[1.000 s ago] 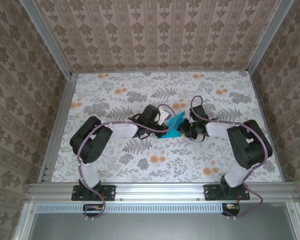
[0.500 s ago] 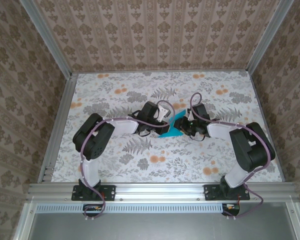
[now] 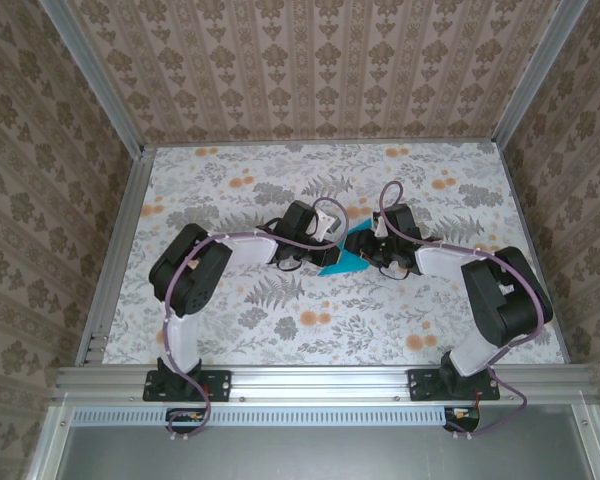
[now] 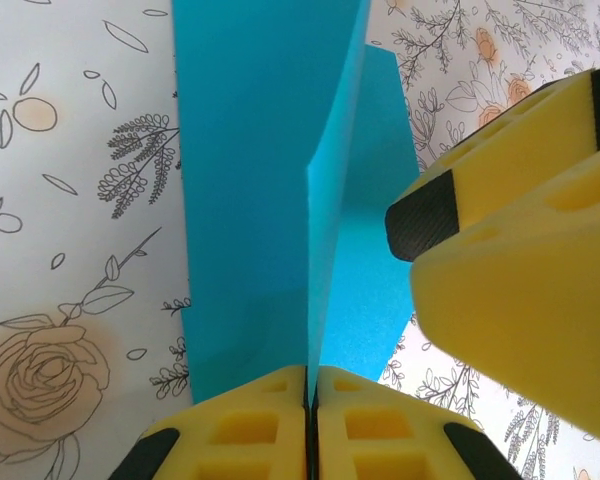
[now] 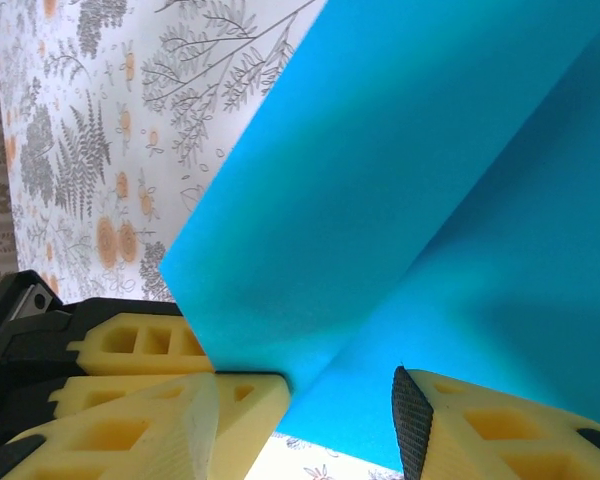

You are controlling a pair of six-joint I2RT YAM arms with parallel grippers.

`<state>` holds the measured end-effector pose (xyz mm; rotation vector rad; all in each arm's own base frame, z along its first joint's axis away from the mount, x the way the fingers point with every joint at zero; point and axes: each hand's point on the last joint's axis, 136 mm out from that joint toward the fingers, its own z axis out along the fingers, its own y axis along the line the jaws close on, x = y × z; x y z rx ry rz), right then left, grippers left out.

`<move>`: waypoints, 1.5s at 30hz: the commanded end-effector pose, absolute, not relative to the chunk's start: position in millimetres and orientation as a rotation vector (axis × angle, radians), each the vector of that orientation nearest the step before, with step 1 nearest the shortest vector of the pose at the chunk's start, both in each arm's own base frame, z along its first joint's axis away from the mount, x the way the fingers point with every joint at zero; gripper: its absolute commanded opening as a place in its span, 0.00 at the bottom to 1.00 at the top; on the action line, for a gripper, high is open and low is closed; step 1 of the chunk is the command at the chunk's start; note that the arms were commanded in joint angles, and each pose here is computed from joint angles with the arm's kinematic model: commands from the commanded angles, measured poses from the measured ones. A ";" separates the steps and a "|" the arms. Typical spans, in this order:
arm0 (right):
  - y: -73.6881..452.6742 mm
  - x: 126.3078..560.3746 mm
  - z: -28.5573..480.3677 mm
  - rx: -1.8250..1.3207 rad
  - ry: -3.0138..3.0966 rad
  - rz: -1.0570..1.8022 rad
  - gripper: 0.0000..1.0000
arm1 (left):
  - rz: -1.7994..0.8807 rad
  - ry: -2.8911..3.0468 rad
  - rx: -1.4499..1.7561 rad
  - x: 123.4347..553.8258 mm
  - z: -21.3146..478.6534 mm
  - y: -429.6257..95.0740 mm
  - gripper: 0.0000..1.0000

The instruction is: Fold a paper plane with a square sheet of paper (pick it up from the middle)

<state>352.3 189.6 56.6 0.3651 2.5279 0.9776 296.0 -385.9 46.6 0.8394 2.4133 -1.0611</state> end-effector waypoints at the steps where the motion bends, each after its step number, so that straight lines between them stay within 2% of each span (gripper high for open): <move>1: 188.4 364.3 53.8 0.393 2.517 0.951 0.52 | -1.100 2.447 0.823 296.7 43.2 -387.8 0.11; 10: 187.7 371.2 42.1 0.440 2.535 0.933 0.54 | -1.118 2.443 0.836 296.4 42.9 -390.4 0.15; 15: 179.7 368.3 27.4 0.499 2.592 0.861 0.51 | -1.114 2.436 0.831 298.2 45.1 -389.2 0.18; 26: 171.4 362.1 9.8 0.583 2.653 0.799 0.52 | -1.049 2.399 0.780 302.8 53.6 -373.6 0.34; 37: 158.8 352.3 -4.8 0.627 2.738 0.671 0.51 | -1.038 2.394 0.687 308.5 62.4 -364.1 0.35; 45: 148.1 342.0 -16.1 0.599 2.814 0.546 0.44 | -1.019 2.399 0.471 325.8 75.7 -349.8 0.37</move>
